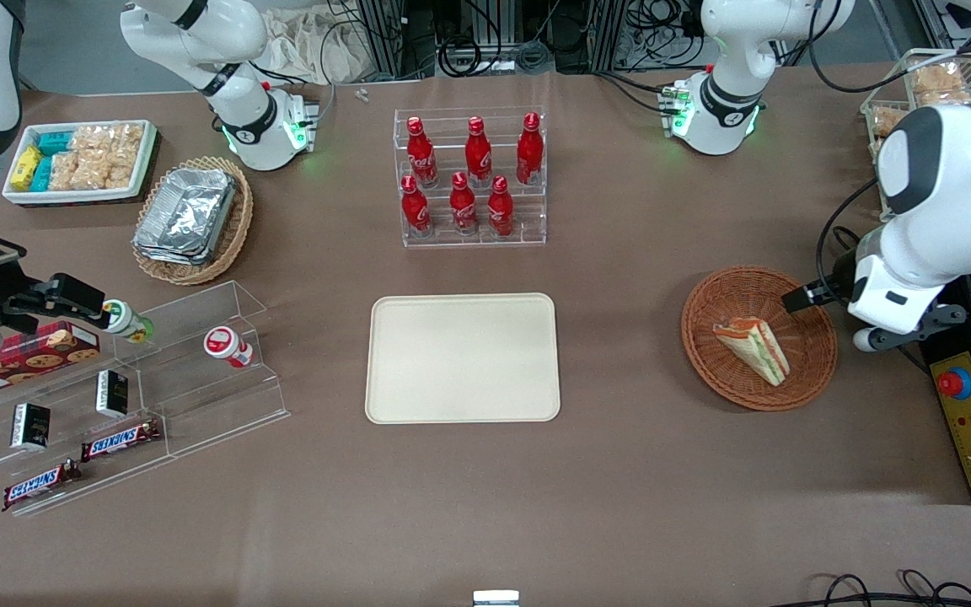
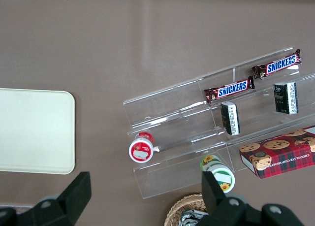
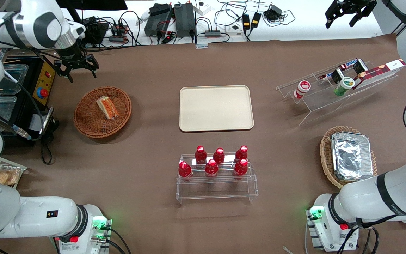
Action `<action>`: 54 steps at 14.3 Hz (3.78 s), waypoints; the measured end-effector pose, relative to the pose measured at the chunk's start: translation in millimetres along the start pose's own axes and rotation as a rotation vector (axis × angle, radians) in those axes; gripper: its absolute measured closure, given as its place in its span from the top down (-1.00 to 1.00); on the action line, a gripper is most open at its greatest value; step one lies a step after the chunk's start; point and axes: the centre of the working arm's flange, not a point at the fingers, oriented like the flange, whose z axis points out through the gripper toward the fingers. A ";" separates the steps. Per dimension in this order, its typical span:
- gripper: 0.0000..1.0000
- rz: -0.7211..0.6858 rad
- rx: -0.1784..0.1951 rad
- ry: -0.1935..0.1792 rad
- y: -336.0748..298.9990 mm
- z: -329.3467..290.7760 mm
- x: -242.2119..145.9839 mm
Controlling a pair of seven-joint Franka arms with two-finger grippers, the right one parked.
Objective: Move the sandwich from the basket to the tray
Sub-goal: 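Move the left gripper over the wrapped sandwich in the wicker basket, then lower the left gripper and close it on the sandwich, then lift the sandwich upright out of the basket with the left gripper, then carry the sandwich over the cream tray and lower it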
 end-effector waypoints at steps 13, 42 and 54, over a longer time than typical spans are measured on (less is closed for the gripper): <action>1.00 -0.388 -0.046 0.030 13.6 148.1 7.6; -0.70 -0.043 0.015 -0.053 128.4 -64.5 -28.0; -0.70 0.285 -0.010 -0.038 294.3 8.8 -113.2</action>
